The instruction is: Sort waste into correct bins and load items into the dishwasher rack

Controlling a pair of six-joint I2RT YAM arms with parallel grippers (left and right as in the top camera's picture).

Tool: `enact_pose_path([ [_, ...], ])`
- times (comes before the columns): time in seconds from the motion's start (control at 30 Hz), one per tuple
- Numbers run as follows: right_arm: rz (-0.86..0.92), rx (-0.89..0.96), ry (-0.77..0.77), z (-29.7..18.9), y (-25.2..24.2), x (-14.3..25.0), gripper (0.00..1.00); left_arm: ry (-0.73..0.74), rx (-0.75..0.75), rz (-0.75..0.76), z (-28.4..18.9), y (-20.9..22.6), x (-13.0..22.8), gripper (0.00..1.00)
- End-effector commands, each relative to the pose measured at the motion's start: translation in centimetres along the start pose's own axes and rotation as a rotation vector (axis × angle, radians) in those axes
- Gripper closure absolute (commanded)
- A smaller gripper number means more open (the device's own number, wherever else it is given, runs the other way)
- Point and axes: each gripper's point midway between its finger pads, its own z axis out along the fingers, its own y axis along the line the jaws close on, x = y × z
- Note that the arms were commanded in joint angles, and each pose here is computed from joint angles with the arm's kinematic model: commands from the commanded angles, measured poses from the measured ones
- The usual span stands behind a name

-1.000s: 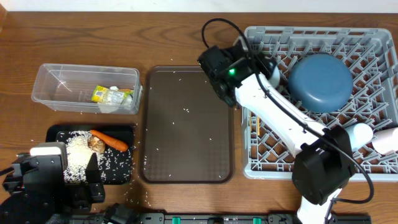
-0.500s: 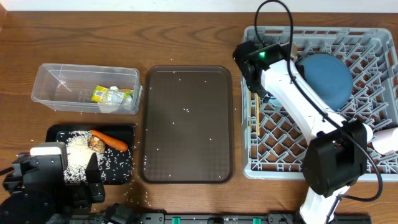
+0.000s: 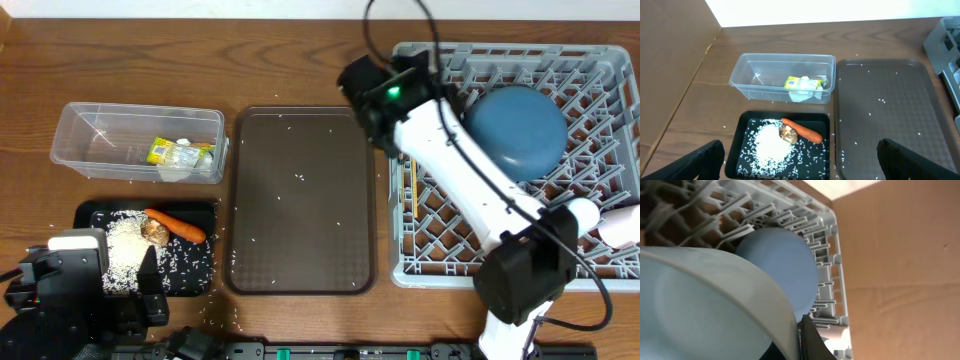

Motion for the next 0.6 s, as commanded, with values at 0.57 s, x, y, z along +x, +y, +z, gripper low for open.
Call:
enact_pose_path([
  [0.57,-0.111,0.169,-0.014,-0.2,-0.2,0.6,0.99,-0.007,-0.013,-0.014,-0.2,0.3,-0.2,0.02],
])
